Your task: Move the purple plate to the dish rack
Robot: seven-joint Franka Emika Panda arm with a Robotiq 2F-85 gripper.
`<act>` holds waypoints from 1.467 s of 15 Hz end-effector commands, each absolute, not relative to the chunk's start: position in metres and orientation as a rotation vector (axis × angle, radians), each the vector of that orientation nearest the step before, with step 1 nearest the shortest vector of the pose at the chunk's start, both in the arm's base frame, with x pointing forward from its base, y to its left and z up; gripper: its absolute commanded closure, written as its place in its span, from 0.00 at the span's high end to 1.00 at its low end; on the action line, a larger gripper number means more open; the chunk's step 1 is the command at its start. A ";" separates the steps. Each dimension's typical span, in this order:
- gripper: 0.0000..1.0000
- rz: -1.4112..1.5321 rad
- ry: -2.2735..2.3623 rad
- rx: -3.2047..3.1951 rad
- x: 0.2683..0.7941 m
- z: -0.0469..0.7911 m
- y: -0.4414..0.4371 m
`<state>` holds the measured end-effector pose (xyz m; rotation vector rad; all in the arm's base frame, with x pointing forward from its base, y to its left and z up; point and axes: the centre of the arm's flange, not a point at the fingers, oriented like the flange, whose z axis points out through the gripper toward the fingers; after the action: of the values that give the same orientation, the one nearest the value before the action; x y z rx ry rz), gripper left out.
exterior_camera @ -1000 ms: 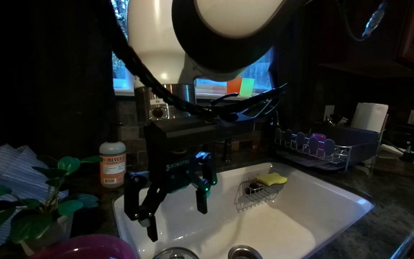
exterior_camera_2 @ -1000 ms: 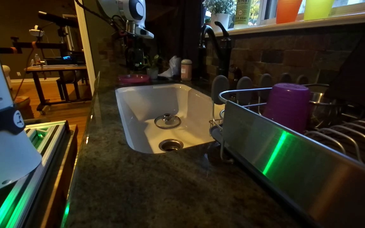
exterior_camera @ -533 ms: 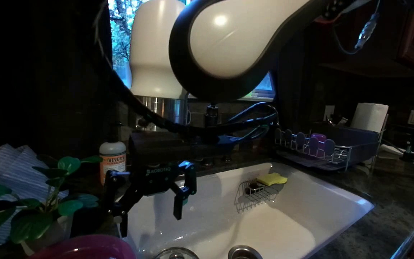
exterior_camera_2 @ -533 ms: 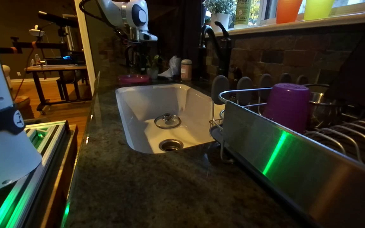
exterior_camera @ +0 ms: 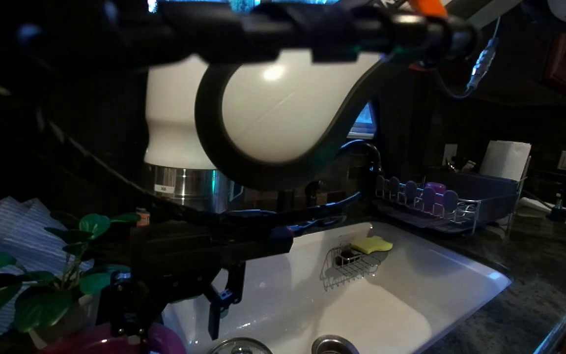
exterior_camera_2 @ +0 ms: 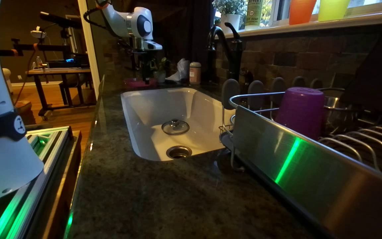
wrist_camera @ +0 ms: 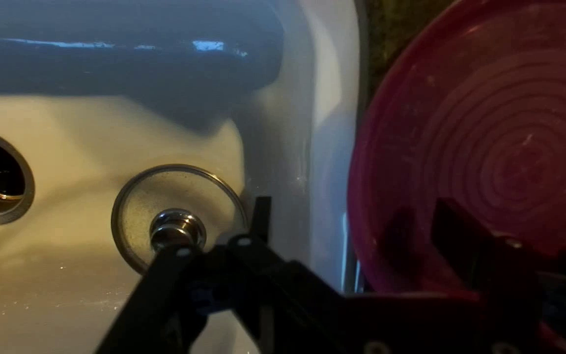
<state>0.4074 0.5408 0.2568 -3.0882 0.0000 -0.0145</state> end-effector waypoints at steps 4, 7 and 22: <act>0.29 -0.012 0.079 -3.104 0.408 0.243 0.555; 0.07 -0.023 0.101 -3.102 0.411 0.242 0.553; 0.01 0.204 -0.108 -3.105 0.329 0.362 0.499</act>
<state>0.3556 0.5417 0.3321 -3.0444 -0.1960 0.1274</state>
